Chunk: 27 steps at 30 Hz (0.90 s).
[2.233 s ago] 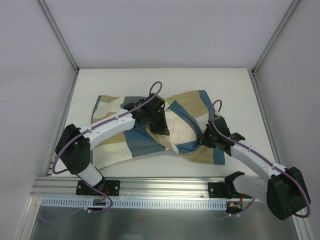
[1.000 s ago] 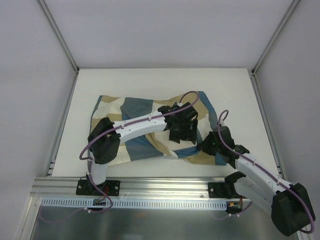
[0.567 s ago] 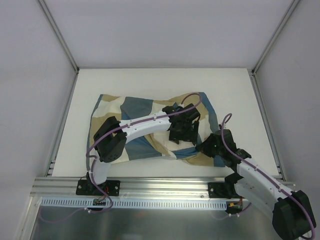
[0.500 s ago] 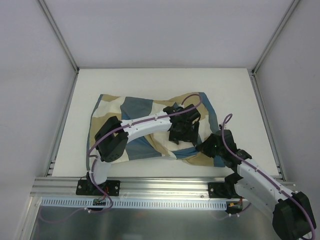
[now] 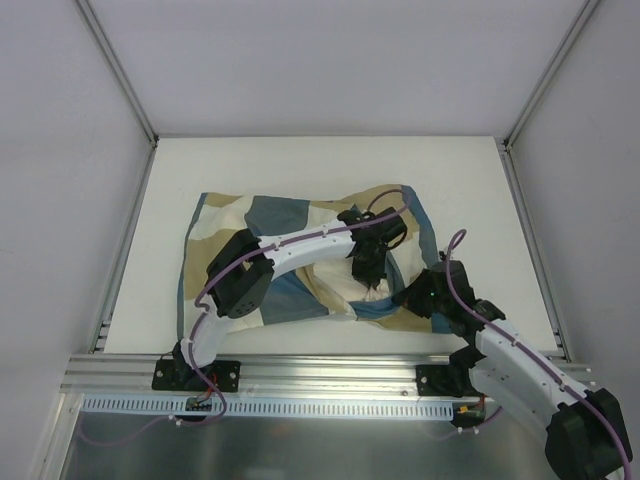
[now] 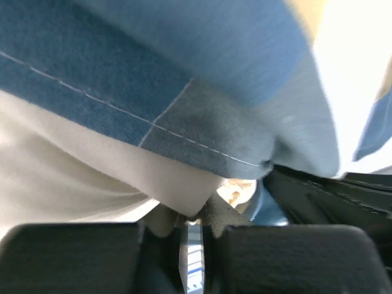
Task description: Remove the pillowcase from the pillow
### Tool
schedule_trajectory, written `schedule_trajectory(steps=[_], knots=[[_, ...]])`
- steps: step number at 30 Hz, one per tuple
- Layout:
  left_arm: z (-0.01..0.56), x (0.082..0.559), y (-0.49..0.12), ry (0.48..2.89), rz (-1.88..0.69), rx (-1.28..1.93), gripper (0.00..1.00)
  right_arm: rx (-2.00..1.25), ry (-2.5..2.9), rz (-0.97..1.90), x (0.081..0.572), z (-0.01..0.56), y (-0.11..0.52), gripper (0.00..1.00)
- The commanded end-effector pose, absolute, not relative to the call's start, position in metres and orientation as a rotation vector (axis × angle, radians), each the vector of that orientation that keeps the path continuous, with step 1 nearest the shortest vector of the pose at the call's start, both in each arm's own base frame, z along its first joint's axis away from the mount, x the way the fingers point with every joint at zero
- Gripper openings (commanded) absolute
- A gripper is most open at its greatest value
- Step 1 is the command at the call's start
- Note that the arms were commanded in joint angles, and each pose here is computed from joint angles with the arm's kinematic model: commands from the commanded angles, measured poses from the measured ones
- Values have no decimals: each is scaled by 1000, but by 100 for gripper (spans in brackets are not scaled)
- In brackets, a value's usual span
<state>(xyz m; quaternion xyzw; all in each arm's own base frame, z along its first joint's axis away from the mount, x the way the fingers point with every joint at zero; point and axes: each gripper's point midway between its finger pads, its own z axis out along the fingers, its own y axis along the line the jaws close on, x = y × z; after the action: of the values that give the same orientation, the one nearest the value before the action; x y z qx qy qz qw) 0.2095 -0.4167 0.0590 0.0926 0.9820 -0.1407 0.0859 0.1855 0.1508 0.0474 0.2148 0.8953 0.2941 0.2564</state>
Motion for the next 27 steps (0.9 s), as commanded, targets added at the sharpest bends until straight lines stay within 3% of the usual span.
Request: schedule_trajectory(steps=[1, 14, 27], knots=[[46, 219, -428, 2939, -469, 258, 0, 561, 2430, 828, 183, 61, 154, 1], [161, 218, -405, 2797, -852, 234, 0, 493, 2466, 600, 188, 67, 130, 1], [216, 200, -399, 2691, -1143, 274, 0, 485, 2430, 524, 210, 74, 126, 1]])
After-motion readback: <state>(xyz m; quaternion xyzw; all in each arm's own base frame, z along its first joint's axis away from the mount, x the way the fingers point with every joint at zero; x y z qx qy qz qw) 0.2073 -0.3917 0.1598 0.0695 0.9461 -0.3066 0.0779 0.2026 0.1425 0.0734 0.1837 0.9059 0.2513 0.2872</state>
